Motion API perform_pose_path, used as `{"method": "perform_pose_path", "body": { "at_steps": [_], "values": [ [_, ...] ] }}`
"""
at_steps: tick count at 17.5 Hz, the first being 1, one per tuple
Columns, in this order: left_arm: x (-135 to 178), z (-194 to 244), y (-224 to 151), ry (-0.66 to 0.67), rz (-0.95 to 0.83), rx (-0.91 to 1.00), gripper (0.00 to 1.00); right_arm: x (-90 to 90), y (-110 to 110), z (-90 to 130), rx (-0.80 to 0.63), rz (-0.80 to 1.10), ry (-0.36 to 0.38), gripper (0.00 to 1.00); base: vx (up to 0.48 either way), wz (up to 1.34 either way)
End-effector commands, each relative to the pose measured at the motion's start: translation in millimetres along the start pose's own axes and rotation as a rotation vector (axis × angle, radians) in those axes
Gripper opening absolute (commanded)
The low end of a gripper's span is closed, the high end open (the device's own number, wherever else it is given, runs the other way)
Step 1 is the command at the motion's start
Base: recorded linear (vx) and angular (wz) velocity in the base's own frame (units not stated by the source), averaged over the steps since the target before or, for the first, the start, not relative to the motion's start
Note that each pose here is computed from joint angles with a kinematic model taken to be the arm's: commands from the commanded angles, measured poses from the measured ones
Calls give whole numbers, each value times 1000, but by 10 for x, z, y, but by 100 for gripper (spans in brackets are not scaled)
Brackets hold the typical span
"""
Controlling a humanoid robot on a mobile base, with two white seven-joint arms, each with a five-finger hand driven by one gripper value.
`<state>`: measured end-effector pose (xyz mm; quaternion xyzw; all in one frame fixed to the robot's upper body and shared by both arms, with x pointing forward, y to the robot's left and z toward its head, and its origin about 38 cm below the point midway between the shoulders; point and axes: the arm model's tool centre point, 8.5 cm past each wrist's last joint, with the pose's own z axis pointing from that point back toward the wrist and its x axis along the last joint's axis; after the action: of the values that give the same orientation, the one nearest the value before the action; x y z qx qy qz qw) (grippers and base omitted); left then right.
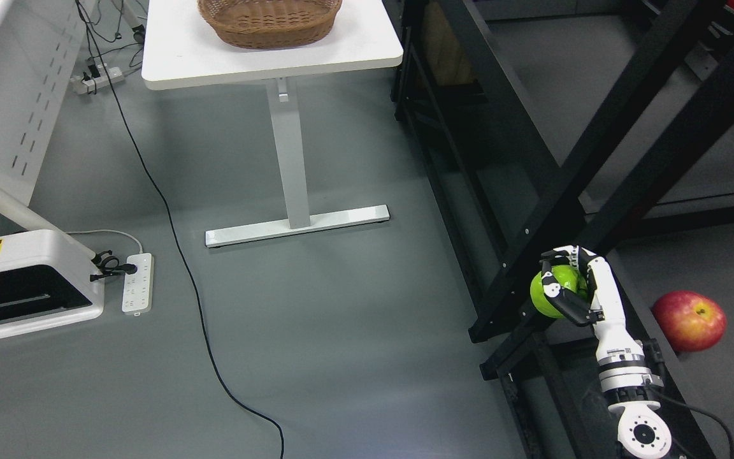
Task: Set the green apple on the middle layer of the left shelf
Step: 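Carry the green apple in the right hand while driving to the shelf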
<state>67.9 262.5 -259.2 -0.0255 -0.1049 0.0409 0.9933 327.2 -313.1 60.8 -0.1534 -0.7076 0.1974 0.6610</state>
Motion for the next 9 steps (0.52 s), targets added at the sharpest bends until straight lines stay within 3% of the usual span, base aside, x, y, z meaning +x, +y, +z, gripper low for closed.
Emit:
{"method": "perform_pose_path", "body": {
  "at_steps": [1, 9],
  "values": [
    [10, 14, 112, 0, -2, 17, 100, -53, -44, 28, -12, 3, 24, 0, -67, -288],
    [9, 14, 110, 1, -7, 17, 100, -60, -533, -10, -141, 29, 30, 0, -49, -341]
  ]
}}
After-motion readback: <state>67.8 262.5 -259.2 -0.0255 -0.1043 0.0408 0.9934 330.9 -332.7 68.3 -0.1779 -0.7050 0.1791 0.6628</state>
